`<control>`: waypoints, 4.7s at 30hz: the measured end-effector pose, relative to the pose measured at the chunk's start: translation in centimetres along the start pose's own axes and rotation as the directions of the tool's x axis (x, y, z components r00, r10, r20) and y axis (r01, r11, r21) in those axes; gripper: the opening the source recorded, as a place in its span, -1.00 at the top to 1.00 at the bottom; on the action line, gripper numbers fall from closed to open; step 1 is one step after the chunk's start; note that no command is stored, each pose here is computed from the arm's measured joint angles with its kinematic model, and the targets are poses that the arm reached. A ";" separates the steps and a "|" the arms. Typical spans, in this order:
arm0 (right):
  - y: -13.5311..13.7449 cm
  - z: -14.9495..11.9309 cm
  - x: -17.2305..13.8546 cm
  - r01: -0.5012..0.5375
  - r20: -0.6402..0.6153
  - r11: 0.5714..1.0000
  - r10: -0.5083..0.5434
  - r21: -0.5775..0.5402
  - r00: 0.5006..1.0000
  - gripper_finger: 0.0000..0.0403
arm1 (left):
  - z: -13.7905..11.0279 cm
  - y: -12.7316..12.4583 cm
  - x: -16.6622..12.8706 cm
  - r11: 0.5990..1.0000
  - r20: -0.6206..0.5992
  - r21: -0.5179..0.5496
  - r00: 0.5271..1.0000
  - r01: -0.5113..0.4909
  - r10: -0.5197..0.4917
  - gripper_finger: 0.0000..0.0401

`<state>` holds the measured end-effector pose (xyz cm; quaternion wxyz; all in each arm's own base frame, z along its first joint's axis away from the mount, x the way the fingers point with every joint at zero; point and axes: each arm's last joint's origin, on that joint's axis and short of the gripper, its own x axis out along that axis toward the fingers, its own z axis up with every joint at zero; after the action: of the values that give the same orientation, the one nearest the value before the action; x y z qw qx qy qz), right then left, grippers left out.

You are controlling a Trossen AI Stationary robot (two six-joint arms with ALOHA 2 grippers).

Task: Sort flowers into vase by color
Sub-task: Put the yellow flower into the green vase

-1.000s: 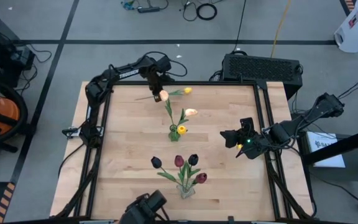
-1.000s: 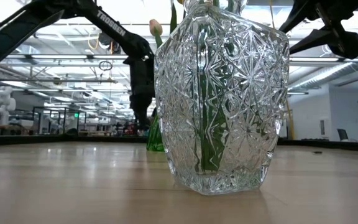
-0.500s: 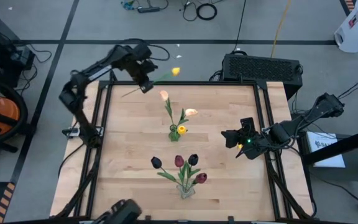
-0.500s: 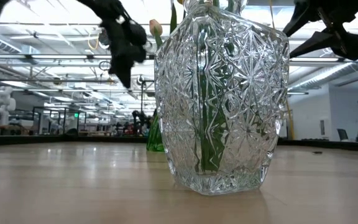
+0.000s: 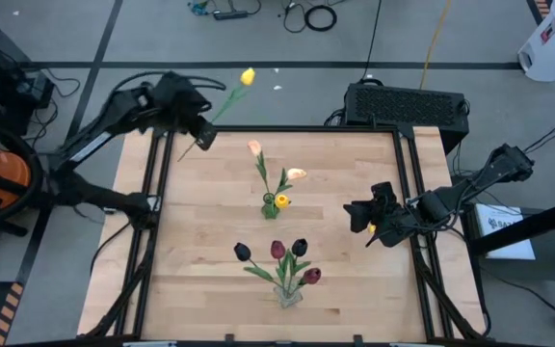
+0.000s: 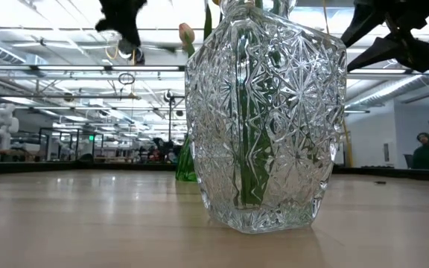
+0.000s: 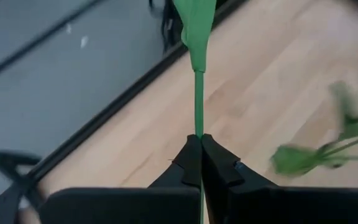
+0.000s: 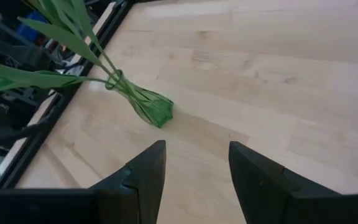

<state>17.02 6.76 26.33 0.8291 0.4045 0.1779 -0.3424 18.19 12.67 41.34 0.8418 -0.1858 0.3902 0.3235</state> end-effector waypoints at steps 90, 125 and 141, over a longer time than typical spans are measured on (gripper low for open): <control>0.6 -0.4 -0.1 -0.070 -0.126 0.994 0.059 -0.087 0.990 0.16 | -14.6 -13.5 13.0 0.846 0.827 0.447 0.226 0.289 -0.514 1.00; 0.6 -0.4 -0.1 -0.071 -0.129 0.994 0.060 -0.079 0.990 0.16 | -18.3 -13.2 18.2 0.864 0.753 0.399 0.429 0.307 -0.500 0.97; 0.7 -0.3 -0.1 -0.080 -0.128 0.994 0.071 -0.069 0.989 0.16 | -18.5 -13.2 18.6 0.873 0.738 0.393 0.468 0.289 -0.487 0.88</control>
<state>17.46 7.38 26.56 0.8431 0.4007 0.2266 -0.2779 26.39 0.10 16.10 0.9897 -0.0075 -0.0656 0.1270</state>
